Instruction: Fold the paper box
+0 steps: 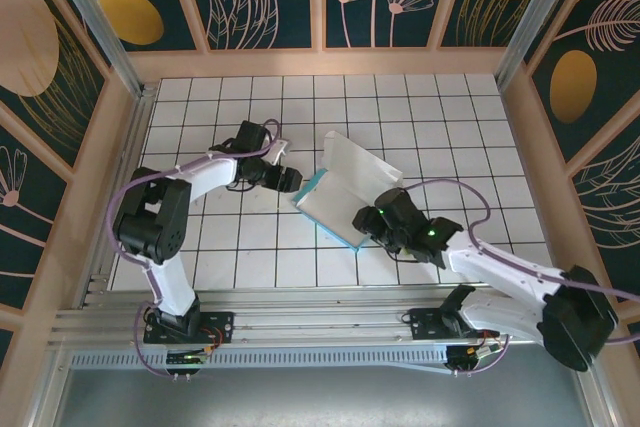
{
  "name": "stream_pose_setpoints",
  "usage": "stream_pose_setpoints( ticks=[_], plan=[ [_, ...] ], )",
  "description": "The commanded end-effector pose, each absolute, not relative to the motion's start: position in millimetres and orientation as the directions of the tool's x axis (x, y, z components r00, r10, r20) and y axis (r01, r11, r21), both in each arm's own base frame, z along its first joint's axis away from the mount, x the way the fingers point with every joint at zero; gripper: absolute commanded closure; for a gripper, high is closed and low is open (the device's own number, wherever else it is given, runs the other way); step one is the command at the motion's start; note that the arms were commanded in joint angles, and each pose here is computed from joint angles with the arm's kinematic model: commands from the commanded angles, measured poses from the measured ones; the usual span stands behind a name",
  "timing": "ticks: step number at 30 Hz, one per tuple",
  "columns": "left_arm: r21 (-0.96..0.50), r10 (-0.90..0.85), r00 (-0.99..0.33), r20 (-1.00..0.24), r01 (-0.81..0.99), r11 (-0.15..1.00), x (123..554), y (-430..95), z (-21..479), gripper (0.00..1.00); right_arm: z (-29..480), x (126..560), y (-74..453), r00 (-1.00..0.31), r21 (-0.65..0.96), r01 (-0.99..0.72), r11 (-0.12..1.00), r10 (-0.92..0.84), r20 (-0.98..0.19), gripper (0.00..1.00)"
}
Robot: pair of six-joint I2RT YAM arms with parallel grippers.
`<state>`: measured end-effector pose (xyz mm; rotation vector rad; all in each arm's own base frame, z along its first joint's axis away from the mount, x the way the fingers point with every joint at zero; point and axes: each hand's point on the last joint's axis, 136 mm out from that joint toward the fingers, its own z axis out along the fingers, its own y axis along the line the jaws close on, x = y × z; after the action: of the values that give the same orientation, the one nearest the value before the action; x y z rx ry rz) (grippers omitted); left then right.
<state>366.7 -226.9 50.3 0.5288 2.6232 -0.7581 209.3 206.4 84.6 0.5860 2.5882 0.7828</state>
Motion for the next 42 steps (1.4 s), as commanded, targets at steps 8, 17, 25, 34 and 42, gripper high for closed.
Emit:
stream_pose_setpoints(
  ticks=[8,17,25,34,42],
  plan=[
    [-0.558,0.261,-0.884,-0.388,0.451,0.696,365.9,-254.3,38.9,0.42,54.7,224.5,209.6,-0.815,0.568,0.35,0.745,0.541,-0.207,0.47],
    [-0.665,0.238,-0.901,-0.362,0.429,0.611,358.8,-270.2,39.8,0.53,30.5,229.5,198.6,-0.79,0.52,0.394,0.758,0.569,-0.231,0.48],
    [-0.69,0.235,-0.902,-0.361,0.428,0.583,354.2,-276.0,43.4,0.53,23.2,230.1,194.7,-0.789,0.485,0.406,0.774,0.565,-0.241,0.49],
    [-0.675,0.248,-0.903,-0.352,0.428,0.601,354.8,-277.6,37.0,0.59,44.7,226.4,195.3,-0.81,0.492,0.365,0.791,0.53,-0.251,0.46],
    [-0.679,0.234,-0.898,-0.373,0.437,0.59,360.8,-281.0,46.1,0.59,49.8,226.1,162.0,-0.757,0.464,0.445,0.766,0.599,-0.263,0.41]
  ],
)
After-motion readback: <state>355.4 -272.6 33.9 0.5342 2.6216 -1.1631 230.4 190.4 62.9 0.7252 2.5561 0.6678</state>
